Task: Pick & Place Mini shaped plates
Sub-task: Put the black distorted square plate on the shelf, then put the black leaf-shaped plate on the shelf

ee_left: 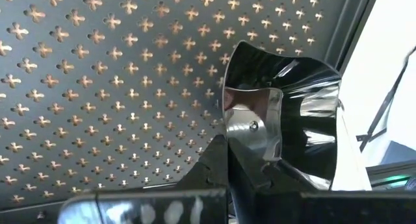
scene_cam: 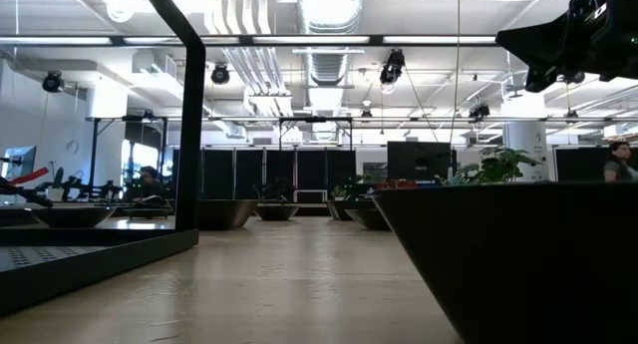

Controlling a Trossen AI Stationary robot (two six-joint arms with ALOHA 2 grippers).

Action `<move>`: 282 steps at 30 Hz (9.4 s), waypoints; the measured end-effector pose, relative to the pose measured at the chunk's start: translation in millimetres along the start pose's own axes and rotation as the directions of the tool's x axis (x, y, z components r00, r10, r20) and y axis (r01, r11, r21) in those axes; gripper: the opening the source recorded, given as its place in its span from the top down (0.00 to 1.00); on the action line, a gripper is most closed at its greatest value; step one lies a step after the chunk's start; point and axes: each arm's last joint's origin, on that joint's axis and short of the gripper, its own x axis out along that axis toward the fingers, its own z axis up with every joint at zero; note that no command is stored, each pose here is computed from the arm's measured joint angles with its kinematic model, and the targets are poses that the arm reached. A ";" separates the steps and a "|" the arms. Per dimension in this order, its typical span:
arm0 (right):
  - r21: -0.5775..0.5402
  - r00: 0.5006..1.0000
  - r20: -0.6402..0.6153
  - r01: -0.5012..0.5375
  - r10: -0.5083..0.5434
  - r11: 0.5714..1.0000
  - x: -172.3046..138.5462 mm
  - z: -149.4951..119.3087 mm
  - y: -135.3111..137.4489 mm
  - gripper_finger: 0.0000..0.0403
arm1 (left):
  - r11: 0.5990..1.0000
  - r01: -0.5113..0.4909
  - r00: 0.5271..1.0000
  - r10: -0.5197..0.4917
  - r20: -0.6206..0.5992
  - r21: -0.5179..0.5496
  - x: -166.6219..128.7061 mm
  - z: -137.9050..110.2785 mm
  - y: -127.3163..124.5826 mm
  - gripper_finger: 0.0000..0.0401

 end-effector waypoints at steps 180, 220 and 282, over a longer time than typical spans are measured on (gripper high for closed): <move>0.235 0.921 -0.357 0.252 -0.158 0.939 63.5 100.1 4.5 0.98 | 0.374 0.140 0.649 0.665 0.370 -0.917 -74.2 27.9 161.0 0.94; 0.235 0.921 -0.357 0.252 -0.157 0.939 63.5 100.1 4.5 0.98 | 0.315 -0.028 0.667 0.712 0.217 -0.949 -42.8 51.1 167.7 0.80; 0.238 0.922 -0.358 0.244 -0.149 0.940 63.5 100.1 4.8 0.98 | 0.804 -0.212 0.775 0.485 0.405 -0.556 -88.1 49.3 55.6 1.00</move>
